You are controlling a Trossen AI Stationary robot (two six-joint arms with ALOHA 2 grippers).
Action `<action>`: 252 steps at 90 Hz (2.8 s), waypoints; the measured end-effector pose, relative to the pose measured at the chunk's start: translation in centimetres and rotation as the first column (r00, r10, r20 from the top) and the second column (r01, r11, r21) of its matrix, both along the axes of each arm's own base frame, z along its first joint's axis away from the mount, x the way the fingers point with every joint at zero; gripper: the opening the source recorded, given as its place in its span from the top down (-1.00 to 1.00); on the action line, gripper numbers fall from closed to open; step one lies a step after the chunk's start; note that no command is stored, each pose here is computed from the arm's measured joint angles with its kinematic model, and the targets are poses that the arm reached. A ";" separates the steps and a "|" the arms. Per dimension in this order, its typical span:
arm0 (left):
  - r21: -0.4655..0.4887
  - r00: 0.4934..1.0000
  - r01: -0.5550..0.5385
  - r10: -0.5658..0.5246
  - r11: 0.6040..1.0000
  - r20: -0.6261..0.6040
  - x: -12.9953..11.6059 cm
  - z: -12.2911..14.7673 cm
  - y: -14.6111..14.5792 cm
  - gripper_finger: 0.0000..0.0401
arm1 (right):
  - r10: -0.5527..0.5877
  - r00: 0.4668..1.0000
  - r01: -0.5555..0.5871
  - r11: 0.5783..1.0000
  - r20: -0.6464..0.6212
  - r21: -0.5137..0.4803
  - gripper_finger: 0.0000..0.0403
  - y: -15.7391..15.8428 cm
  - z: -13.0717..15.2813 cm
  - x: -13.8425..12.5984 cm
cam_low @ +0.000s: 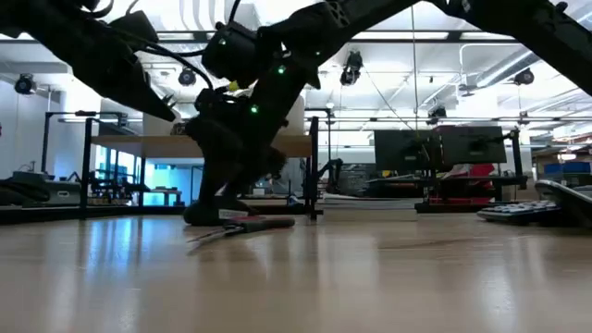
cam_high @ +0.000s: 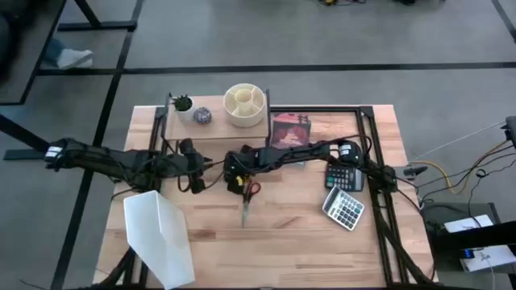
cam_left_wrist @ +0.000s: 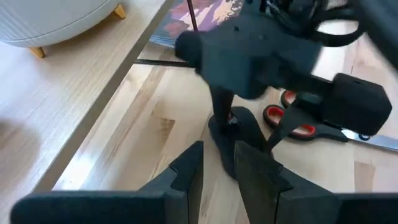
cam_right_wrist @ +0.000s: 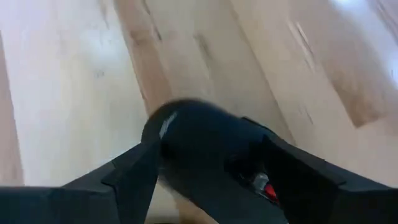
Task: Stock shelves
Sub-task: Adjust the black mouse under the shelf
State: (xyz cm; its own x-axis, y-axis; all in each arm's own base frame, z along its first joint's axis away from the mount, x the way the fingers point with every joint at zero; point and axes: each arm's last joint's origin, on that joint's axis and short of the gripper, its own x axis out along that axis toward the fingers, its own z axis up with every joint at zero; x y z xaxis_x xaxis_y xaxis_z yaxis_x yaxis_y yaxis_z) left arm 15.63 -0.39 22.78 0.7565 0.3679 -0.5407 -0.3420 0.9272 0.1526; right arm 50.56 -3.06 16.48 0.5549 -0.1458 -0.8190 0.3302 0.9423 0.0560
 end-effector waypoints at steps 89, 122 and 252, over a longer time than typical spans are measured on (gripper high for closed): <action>0.000 1.000 0.002 -0.002 1.000 -0.005 0.0 -0.1 0.0 0.62 | 0.734 0.670 -0.742 0.663 -0.108 -0.100 -0.28 -3.6 -0.3 0.7; 0.000 1.000 0.000 0.000 1.000 -0.002 0.0 -0.1 0.0 0.62 | 0.047 0.993 -0.054 0.997 -0.105 -0.063 -0.19 -2.0 0.1 1.3; -0.006 1.000 -0.001 0.001 1.000 -0.003 0.0 -0.1 0.0 0.63 | -0.021 0.991 0.034 0.995 -0.130 0.099 -0.81 -2.6 -0.5 1.9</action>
